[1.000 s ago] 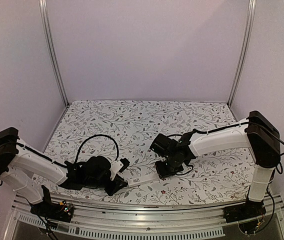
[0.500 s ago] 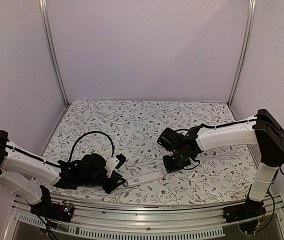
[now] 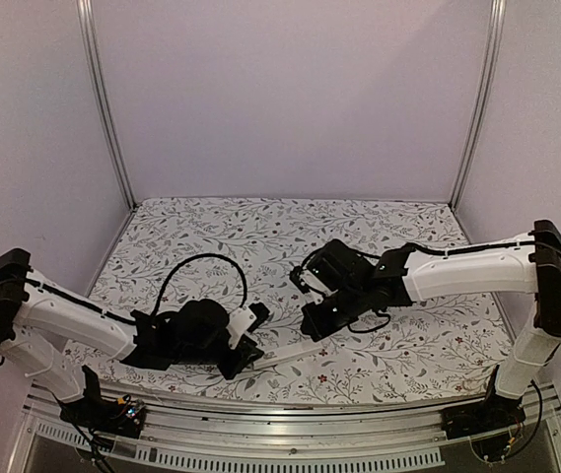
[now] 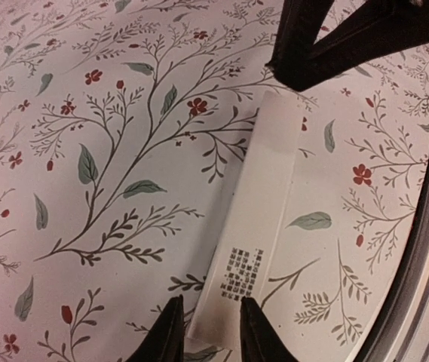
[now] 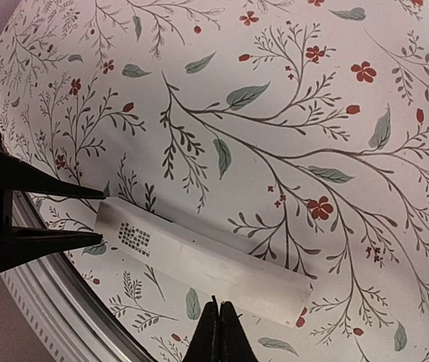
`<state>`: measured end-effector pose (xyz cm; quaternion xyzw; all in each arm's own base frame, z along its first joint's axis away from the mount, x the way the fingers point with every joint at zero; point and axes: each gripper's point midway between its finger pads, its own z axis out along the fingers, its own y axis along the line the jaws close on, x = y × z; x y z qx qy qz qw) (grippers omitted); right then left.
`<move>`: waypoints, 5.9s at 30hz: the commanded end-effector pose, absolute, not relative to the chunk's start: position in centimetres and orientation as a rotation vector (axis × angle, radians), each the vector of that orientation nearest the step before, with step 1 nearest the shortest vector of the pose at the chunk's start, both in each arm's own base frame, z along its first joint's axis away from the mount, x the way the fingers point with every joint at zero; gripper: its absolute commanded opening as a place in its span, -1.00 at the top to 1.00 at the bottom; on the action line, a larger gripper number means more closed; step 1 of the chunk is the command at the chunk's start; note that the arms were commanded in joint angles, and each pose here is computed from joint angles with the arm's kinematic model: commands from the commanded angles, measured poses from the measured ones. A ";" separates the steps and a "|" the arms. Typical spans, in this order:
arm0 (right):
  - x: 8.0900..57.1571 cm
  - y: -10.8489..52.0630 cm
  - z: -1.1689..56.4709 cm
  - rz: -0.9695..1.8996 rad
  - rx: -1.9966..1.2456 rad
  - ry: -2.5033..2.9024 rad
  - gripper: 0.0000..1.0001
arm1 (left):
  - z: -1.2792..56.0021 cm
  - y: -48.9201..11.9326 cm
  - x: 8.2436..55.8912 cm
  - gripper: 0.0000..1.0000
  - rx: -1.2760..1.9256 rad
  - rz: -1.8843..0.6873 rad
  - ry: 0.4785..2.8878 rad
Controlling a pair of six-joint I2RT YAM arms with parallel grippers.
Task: Load the batteries into the remote control
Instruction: Press the battery cover onto the remote control, then pick up the remote control from the center of the board, then pass from the right arm to the left, then adjust the remote control.
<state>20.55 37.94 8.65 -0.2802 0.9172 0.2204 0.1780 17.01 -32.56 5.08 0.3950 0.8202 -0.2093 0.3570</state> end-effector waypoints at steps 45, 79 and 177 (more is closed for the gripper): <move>15.2 43.1 10.2 0.723 -1.971 1.371 -0.98 | 12.7 -25.3 19.1 0.18 0.599 -0.508 1.966; 17.5 43.7 0.9 0.434 -2.277 1.419 0.15 | 11.4 -25.0 19.5 0.16 0.621 -0.446 1.993; 18.9 42.8 26.7 0.898 -1.485 1.271 -0.98 | 22.9 -32.7 15.1 1.00 0.925 -0.674 1.220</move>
